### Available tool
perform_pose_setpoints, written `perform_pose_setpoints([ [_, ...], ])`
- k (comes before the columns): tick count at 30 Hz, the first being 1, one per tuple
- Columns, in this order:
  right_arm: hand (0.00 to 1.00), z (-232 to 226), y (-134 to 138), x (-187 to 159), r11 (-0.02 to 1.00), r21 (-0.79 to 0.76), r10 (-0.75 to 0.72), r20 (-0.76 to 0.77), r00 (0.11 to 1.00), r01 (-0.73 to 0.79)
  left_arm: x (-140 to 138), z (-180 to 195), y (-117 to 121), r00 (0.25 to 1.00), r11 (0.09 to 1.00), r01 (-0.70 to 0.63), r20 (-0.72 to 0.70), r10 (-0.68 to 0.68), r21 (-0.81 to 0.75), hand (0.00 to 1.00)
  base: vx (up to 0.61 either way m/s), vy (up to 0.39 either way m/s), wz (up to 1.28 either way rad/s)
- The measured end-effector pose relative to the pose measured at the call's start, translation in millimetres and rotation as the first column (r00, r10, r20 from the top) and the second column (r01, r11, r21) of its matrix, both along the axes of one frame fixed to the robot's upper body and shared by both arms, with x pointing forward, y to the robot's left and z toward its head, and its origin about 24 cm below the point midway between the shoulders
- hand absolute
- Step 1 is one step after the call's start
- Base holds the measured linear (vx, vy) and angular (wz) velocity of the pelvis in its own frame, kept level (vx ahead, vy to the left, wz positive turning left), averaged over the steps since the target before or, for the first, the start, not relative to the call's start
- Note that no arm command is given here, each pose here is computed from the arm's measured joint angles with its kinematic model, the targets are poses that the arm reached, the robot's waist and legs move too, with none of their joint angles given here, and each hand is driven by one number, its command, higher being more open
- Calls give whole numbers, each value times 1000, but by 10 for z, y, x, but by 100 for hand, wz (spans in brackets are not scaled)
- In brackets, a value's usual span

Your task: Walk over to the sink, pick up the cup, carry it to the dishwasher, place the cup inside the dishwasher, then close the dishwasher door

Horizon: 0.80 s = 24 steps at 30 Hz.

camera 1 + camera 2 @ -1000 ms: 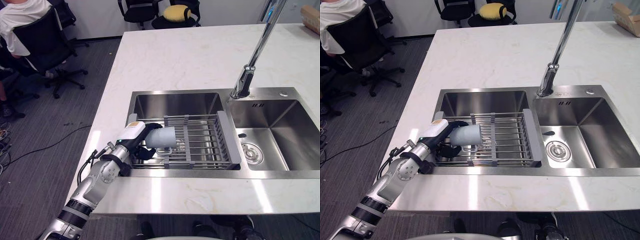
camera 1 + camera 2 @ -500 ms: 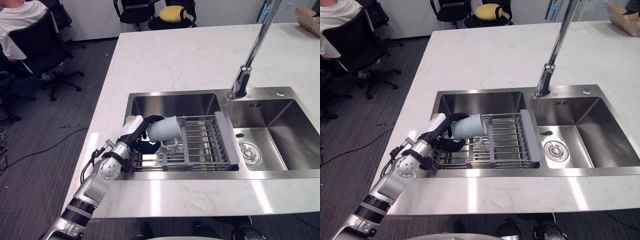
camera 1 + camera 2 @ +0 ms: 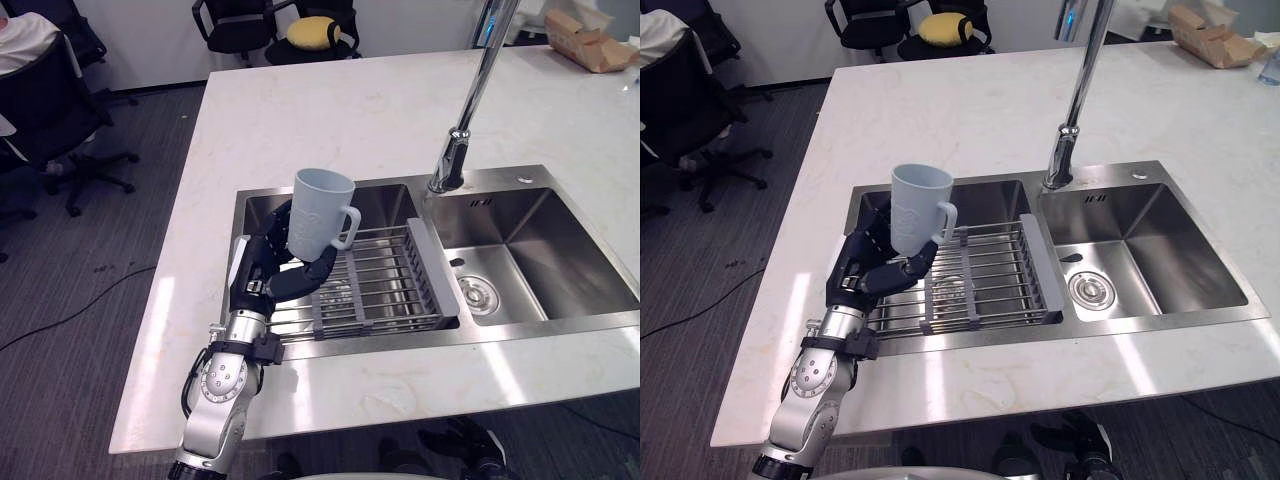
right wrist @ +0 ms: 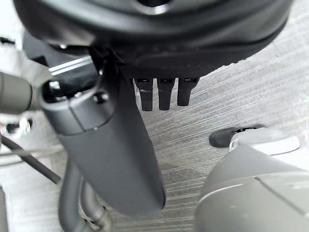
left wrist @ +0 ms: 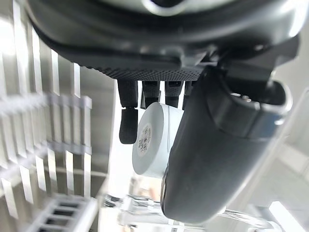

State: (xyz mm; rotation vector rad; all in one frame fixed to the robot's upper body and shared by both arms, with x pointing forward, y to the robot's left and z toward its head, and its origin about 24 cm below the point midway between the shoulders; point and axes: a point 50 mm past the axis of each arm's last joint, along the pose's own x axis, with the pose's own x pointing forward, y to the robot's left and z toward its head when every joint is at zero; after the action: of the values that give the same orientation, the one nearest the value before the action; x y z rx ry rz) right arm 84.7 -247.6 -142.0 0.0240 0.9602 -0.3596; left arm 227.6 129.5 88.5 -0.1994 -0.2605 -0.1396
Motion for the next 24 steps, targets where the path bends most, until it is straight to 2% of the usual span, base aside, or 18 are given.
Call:
perform_pose_setpoints([
  [8,90,-1,64,58,1000,-2,3,11,1000,-3,-20,142,-119,997,998,37,64,-34,-41,30,-76,16,-9],
  [13,90,-24,95,-12,1000,1,2,-9,1000,-2,-5,198,-54,996,999,1,89,3,-49,30,-120,-74,38],
  [15,90,34,-5,132,1000,-23,-8,30,1000,9,-6,222,-28,995,997,-24,99,30,-67,30,-148,-78,1],
  [17,90,102,6,370,1000,-29,-3,97,995,6,-19,297,-25,991,998,-22,131,30,-67,30,-196,-116,5],
  [19,90,143,-25,466,999,-46,0,122,993,5,-14,282,-38,992,997,-27,118,36,-77,30,-224,-121,22],
  [24,90,134,-53,393,997,-52,-50,119,992,56,-62,276,-178,992,996,43,123,-33,-80,30,-355,-70,51],
])
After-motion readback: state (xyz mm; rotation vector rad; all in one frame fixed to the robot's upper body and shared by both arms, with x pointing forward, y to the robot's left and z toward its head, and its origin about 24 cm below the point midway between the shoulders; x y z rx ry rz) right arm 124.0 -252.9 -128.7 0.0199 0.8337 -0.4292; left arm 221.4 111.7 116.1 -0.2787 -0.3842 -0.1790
